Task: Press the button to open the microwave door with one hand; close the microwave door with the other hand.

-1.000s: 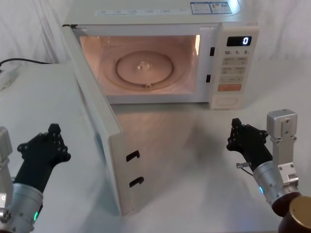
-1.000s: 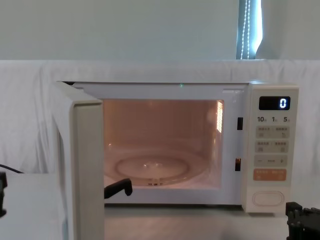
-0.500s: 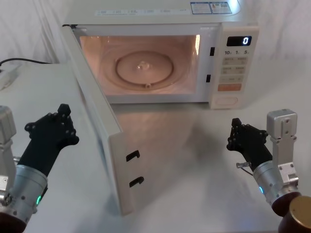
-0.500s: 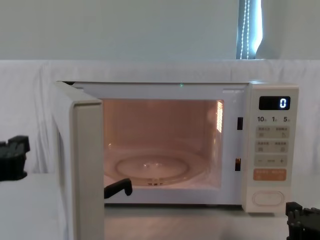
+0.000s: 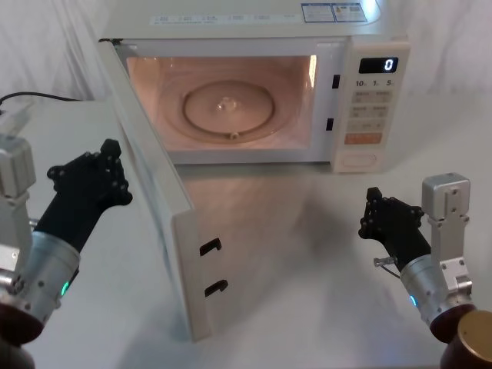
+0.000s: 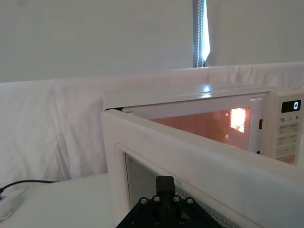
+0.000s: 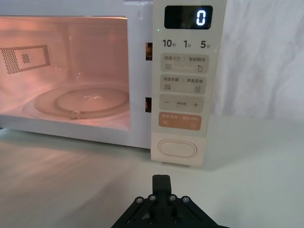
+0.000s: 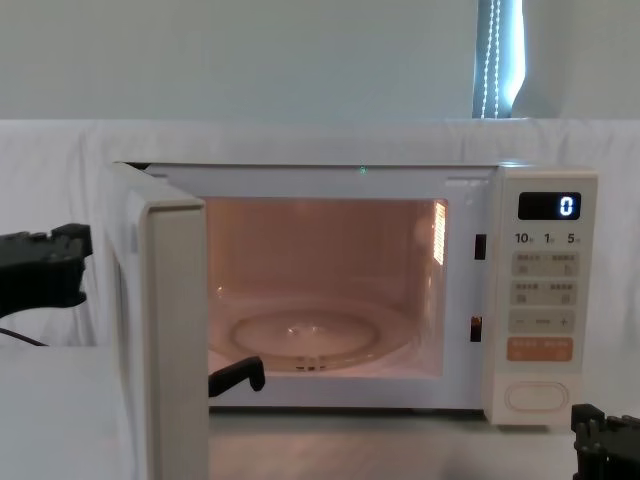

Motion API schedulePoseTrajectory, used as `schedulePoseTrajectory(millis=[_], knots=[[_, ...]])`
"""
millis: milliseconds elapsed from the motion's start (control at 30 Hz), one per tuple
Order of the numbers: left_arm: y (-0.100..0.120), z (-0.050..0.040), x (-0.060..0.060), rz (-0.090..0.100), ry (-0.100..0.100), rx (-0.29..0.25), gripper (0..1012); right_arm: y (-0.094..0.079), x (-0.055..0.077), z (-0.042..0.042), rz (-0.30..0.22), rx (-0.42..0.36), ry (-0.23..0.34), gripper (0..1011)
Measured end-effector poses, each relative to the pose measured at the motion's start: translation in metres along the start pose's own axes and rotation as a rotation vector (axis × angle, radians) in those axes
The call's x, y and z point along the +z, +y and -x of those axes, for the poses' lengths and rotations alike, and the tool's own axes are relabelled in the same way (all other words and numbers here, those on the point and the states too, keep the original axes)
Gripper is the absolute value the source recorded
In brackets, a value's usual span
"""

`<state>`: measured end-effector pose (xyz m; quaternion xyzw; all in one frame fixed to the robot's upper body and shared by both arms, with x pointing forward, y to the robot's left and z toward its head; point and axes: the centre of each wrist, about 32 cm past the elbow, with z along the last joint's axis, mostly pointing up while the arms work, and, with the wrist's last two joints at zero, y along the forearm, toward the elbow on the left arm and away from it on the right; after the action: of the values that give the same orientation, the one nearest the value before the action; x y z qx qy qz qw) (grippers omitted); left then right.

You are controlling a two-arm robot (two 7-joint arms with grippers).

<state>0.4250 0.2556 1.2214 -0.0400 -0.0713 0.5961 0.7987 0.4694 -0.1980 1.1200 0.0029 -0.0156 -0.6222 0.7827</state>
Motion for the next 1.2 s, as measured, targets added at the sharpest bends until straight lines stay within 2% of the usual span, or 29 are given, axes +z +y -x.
schedulePoseTrajectory(millis=[100,333,400,467,600,767,967,1133,1200], knots=[[-0.010,-0.0016,0.000,0.004,-0.003,-0.013,0,0.000,0.000,0.0000,0.000,0.000,0.000,0],[-0.023,0.0013,-0.003,0.005,-0.003,-0.049,0,0.000,0.000,0.0000,0.000,0.000,0.000,0],[-0.025,0.0019,-0.004,0.010,0.001,-0.054,0,0.000,0.000,0.0000,0.000,0.000,0.000,0],[-0.032,0.0032,-0.004,0.027,0.015,-0.064,0,0.000,0.000,0.0000,0.000,0.000,0.000,0],[-0.040,0.0045,-0.005,0.044,0.024,-0.078,0,0.000,0.000,0.0000,0.000,0.000,0.000,0],[-0.051,0.0081,-0.006,0.048,0.035,-0.099,0,0.000,0.000,0.0000,0.000,0.000,0.000,0],[-0.064,0.0151,-0.008,0.050,0.065,-0.144,0,0.000,0.000,0.0000,0.000,0.000,0.000,0],[-0.077,0.0214,-0.012,0.053,0.117,-0.165,0,0.000,0.000,0.0000,0.000,0.000,0.000,0],[-0.080,0.0227,-0.014,0.052,0.126,-0.166,0,0.000,0.000,0.0000,0.000,0.000,0.000,0]])
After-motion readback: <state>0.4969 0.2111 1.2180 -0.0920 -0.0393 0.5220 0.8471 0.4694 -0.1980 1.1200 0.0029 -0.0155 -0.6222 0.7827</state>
